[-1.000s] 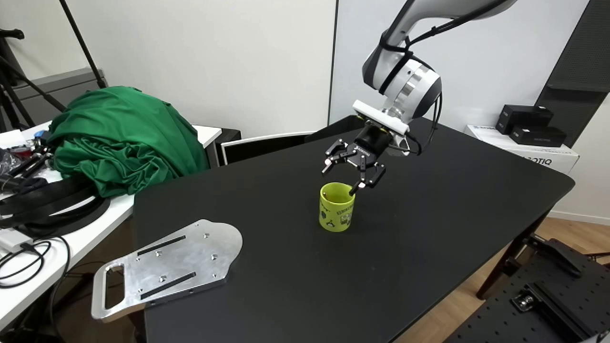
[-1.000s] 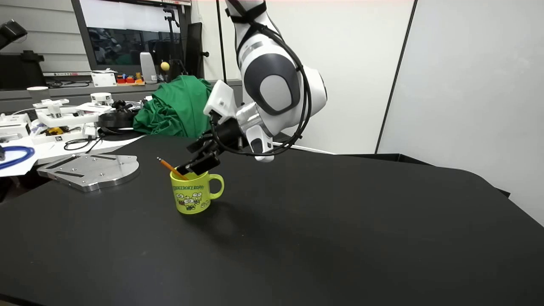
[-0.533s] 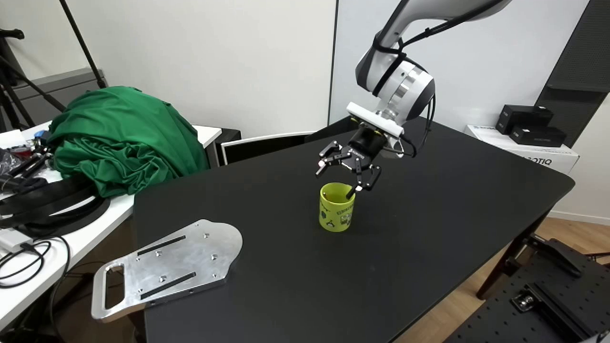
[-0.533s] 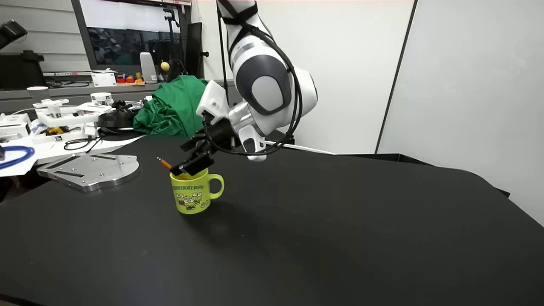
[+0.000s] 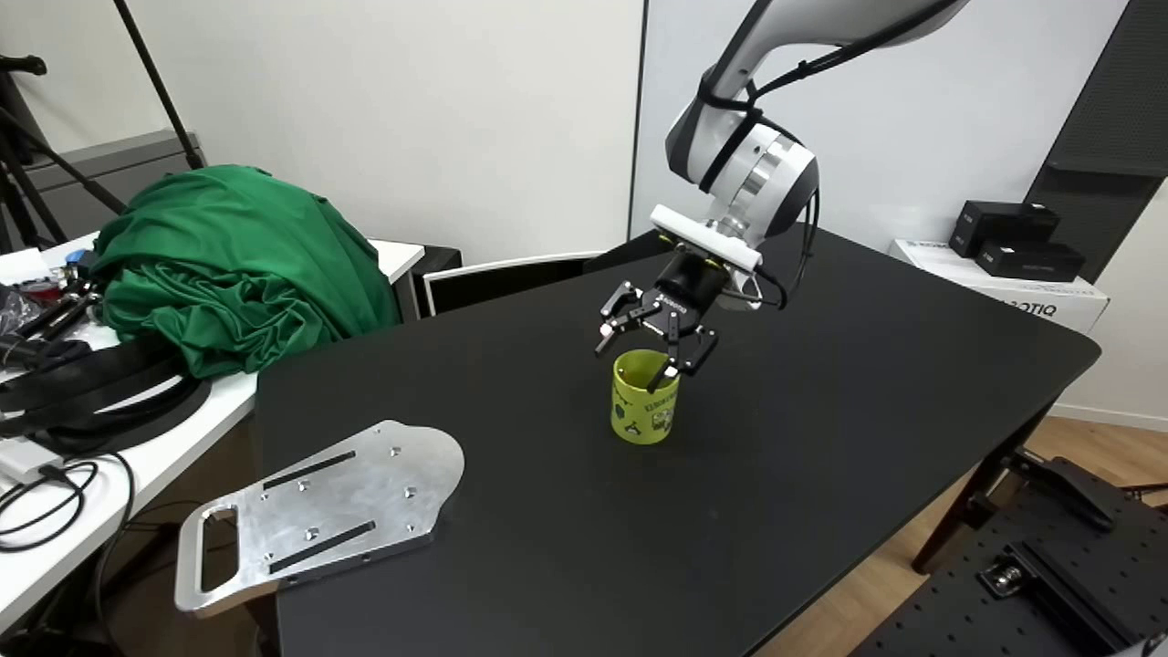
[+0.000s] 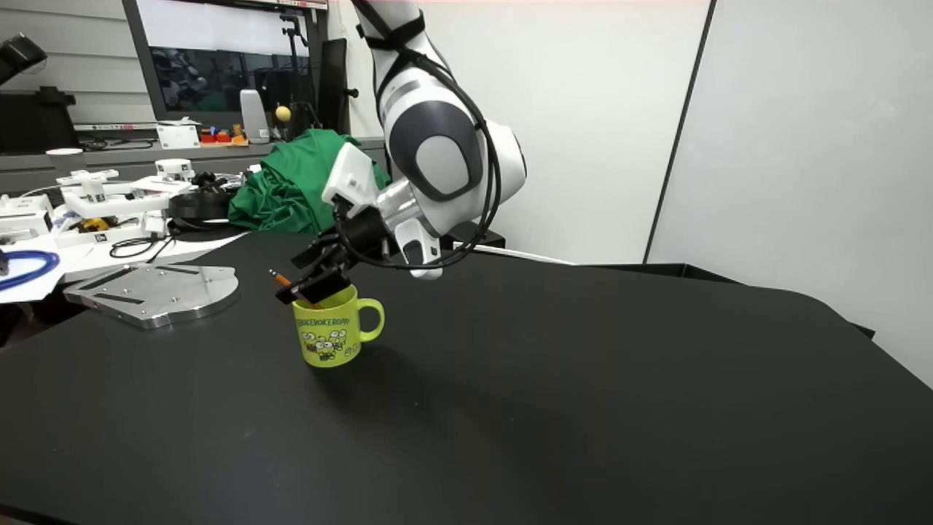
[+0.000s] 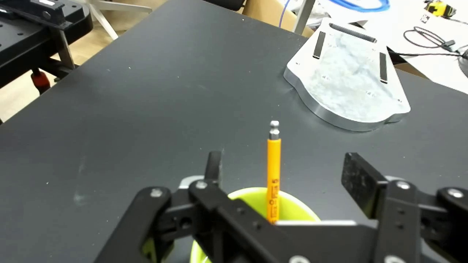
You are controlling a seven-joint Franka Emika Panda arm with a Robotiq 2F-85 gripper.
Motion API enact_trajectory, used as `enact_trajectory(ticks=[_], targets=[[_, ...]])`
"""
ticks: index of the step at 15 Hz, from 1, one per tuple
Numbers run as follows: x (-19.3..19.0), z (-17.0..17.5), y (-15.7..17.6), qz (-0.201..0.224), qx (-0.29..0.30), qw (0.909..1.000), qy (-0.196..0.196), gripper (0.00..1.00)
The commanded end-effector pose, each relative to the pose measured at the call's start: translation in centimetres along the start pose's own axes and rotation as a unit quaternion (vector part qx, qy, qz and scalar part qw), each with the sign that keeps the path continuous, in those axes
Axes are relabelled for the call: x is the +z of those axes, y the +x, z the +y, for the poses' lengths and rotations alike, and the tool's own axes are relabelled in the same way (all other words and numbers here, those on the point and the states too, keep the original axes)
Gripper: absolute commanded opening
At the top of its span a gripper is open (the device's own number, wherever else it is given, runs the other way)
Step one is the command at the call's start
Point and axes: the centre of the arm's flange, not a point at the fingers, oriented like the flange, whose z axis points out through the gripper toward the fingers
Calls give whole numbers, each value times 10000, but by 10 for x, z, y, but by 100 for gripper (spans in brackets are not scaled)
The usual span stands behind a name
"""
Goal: Put then remove the orange thing from the cup and put it on the table
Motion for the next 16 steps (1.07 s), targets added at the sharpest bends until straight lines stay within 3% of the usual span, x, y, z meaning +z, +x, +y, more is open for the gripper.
enact_trajectory(ticks=[1, 8, 10, 16], targets=[[3, -5, 1, 52, -35, 10000, 31, 53], [-1, -3, 1, 107, -43, 9999, 42, 5], [-2, -3, 1, 93, -36, 9999, 53, 0], [-11, -6, -10, 3, -71, 9999, 113, 2]])
